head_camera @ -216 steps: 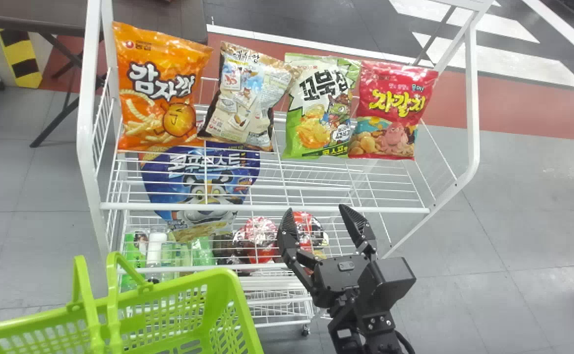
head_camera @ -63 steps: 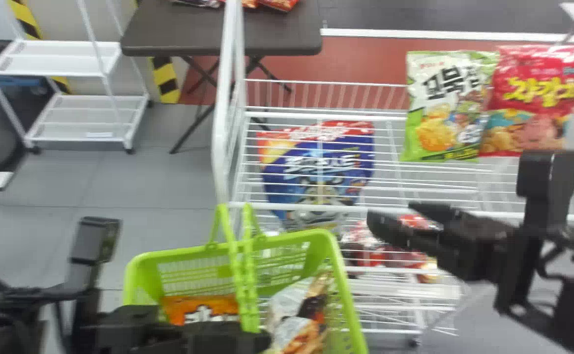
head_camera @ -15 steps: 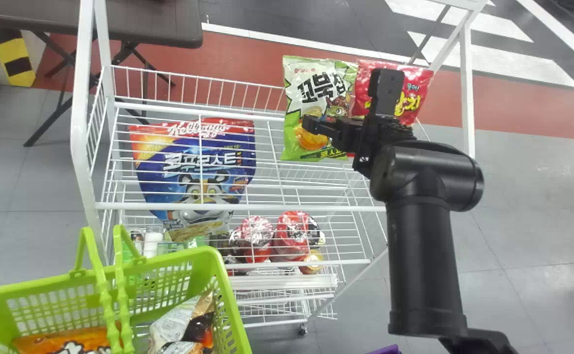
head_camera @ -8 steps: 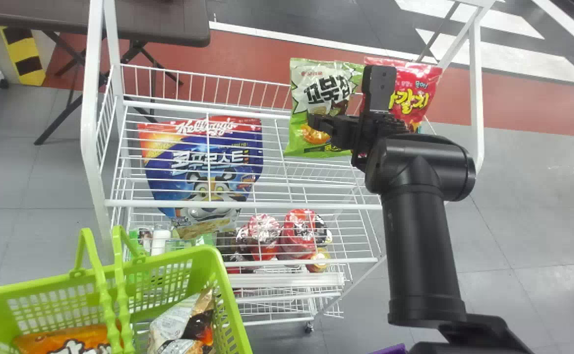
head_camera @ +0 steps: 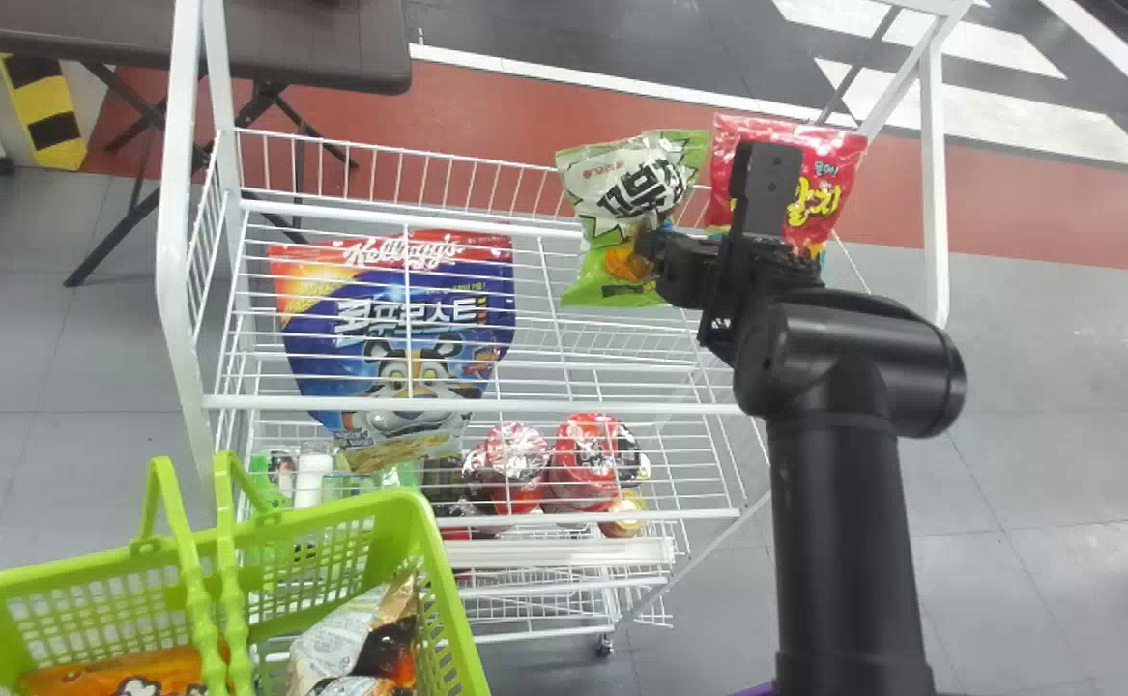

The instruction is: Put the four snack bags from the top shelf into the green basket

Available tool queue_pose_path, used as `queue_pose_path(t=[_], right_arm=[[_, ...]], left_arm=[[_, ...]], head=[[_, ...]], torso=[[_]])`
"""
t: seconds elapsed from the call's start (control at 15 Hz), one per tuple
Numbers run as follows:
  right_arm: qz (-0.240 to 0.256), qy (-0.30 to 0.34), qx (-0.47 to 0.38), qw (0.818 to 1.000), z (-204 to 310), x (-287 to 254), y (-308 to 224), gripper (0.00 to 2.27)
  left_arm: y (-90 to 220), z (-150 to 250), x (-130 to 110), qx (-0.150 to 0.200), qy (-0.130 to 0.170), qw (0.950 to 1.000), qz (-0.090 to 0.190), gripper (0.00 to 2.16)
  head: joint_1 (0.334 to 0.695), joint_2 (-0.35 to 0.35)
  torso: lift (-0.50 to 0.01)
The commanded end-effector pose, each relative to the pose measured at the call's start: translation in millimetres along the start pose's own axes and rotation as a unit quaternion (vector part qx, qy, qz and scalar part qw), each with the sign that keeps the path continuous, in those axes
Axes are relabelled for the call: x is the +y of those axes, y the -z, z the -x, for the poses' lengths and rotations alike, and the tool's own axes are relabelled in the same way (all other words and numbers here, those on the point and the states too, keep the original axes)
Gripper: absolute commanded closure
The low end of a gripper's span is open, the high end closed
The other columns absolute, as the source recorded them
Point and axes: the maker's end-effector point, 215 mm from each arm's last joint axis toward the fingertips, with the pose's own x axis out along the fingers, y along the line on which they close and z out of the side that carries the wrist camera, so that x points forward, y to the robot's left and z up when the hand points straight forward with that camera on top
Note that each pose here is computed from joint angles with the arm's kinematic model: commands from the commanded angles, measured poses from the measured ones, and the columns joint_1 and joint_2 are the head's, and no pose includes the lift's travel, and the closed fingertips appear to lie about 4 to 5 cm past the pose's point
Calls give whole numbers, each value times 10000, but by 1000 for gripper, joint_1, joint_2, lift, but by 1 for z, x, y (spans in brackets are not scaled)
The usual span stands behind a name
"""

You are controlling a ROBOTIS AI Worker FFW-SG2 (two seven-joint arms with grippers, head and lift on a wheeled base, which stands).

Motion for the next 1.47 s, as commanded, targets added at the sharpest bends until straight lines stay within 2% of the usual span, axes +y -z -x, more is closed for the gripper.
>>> queue_pose_path(t=[0.0, 0.2, 0.33, 0.6, 0.93, 1.2, 1.4], right_arm=[[-229, -343, 48, 9991, 42, 24, 9, 2253], [-443, -959, 677, 9921, 114, 69, 50, 2253], [-486, -1335, 1044, 9843, 157, 96, 77, 2253], [-521, -2082, 1994, 9561, 229, 153, 138, 2253], [-516, -2953, 1910, 9347, 253, 215, 126, 2253], [-264, -3284, 2066, 9213, 259, 259, 138, 2253], [-197, -3410, 2307, 9111, 259, 277, 158, 2253]], left_arm=[[-2, 3, -4, -48, 65, 10000, -22, 2148], [-5, 3, -7, -106, 126, 9999, -47, 2148], [-13, 3, -7, -115, 122, 9997, -161, 2148], [-31, 3, -8, -152, 137, 9993, -328, 2148], [-36, -5, -10, -211, 239, 9990, -318, 2148], [-36, -18, -18, -146, 408, 9985, -326, 2148], [-45, -28, -30, -121, 658, 9973, -309, 2148]], head=[[695, -331], [695, -309], [695, -286], [695, -234], [695, -133], [695, -51], [695, -10]], torso=[[-6], [-6], [-6], [-6], [-6], [-6], [-6]])
